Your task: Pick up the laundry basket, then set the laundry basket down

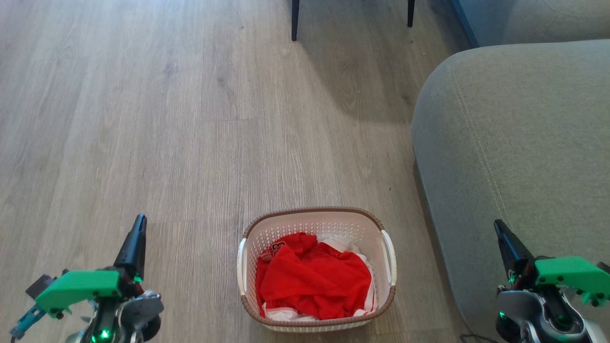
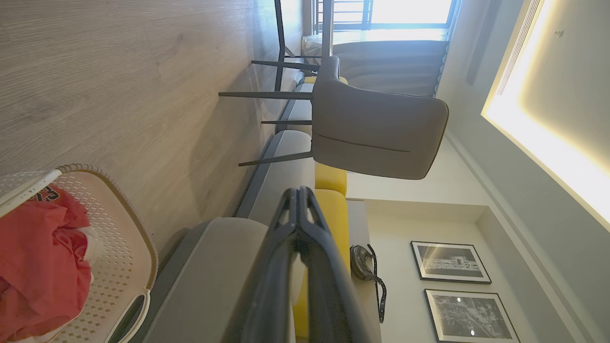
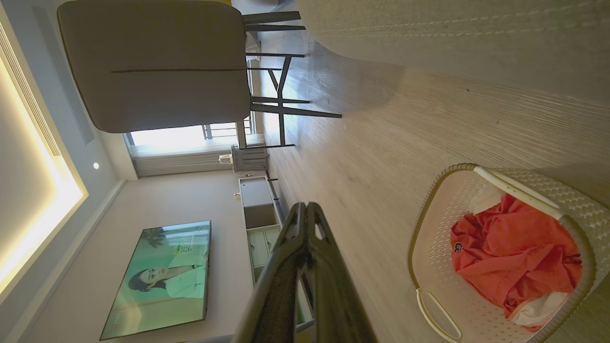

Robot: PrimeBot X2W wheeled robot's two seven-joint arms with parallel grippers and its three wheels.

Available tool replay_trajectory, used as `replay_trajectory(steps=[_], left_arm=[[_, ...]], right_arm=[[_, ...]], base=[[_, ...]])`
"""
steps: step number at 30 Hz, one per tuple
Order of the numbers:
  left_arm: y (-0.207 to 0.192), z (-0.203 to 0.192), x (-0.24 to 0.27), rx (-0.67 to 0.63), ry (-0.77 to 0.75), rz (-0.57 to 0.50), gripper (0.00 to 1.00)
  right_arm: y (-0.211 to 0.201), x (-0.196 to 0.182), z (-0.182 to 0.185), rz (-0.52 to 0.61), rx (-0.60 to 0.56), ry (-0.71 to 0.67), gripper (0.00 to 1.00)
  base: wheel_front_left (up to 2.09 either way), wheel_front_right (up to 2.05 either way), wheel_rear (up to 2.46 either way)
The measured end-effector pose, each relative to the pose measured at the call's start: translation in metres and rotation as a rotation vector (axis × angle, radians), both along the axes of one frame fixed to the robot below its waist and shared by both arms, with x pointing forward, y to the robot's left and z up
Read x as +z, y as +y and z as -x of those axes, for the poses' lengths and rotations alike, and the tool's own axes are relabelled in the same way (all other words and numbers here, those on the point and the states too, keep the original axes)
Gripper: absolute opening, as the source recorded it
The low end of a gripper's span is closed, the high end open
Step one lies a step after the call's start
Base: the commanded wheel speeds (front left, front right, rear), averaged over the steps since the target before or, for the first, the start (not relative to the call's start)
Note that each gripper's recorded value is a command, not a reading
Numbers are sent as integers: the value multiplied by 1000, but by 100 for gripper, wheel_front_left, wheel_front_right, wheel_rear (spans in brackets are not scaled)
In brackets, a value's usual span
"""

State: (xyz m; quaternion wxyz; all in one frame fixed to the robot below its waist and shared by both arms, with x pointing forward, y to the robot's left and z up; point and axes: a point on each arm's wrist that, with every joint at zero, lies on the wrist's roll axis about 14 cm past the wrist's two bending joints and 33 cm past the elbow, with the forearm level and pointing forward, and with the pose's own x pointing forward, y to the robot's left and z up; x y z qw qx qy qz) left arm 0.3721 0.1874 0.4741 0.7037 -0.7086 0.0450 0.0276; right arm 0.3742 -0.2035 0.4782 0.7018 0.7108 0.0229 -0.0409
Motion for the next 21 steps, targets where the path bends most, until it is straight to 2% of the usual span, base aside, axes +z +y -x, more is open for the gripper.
replay_trajectory(steps=[21], left_arm=[[0, 0, 0, -3, 0, 7, 0]], right_arm=[[-1, 1, -1, -2, 1, -3, 0]], base=[[0, 0, 0]])
